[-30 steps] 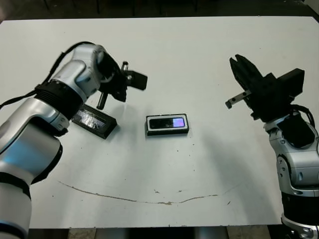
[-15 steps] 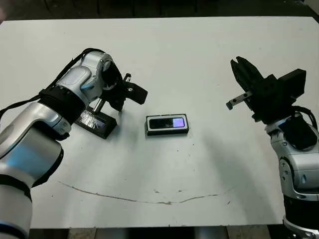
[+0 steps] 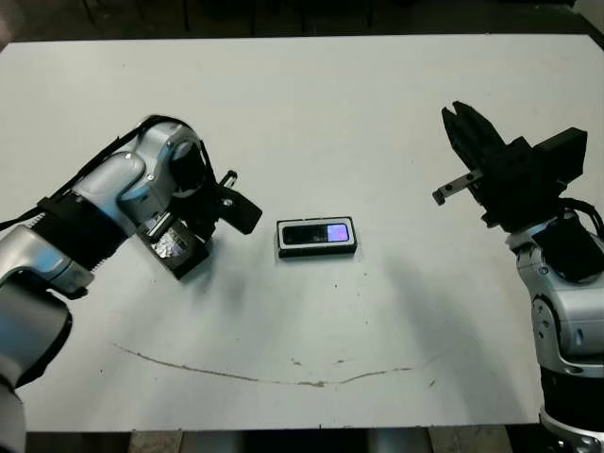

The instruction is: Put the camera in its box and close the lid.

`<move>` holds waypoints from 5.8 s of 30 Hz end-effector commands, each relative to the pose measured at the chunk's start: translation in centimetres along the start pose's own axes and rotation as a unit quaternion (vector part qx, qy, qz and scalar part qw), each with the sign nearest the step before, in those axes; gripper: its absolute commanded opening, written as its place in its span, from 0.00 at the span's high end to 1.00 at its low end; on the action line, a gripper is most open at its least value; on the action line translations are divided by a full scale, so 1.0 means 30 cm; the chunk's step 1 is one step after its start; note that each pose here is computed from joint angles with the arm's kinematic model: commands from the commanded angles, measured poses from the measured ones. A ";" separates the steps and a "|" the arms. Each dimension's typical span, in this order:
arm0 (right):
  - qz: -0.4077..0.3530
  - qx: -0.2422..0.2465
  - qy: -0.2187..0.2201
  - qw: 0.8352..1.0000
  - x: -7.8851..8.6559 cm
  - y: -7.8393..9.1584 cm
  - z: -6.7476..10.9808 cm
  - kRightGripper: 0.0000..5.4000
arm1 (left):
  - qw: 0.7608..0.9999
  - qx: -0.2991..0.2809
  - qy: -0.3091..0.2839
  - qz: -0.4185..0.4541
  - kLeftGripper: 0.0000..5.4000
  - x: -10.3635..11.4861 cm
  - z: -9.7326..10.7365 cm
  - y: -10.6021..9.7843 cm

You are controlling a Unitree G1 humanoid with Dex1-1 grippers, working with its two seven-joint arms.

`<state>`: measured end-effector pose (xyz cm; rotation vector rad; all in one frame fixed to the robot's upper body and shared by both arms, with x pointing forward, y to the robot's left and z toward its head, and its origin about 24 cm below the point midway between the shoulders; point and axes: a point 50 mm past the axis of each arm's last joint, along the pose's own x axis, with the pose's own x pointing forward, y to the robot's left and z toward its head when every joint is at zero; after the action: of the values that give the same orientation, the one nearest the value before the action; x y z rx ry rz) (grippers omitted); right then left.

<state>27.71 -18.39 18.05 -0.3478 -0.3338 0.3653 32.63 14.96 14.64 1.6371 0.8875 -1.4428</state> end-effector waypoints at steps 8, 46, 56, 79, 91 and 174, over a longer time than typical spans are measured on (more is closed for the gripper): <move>-0.002 0.003 0.030 1.000 -0.013 -0.001 -0.017 1.00 | 0.994 0.016 -0.040 -0.099 1.00 0.108 0.011 -0.142; 0.000 0.004 0.043 0.999 -0.025 0.014 -0.032 1.00 | 0.939 -0.121 -0.268 0.178 1.00 -0.242 -0.021 -0.256; -0.003 0.002 0.048 0.999 -0.040 0.021 -0.048 1.00 | 0.553 -0.458 -0.415 0.558 1.00 -0.124 0.006 -0.437; 0.027 0.047 0.062 0.997 -0.067 0.055 -0.103 1.00 | 0.383 -0.671 -0.333 0.540 0.42 0.066 0.088 -0.541; 0.044 0.051 0.063 0.996 -0.072 0.048 -0.126 1.00 | 0.386 -0.676 -0.326 0.536 0.02 0.087 0.052 -0.537; 0.048 0.087 0.073 0.992 -0.090 0.040 -0.147 1.00 | 0.416 -0.732 -0.221 0.493 0.00 0.294 -0.037 -0.525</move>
<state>26.81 -19.07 13.62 -0.2137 -0.1730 0.4664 20.93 22.80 5.88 0.0604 0.2313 0.1062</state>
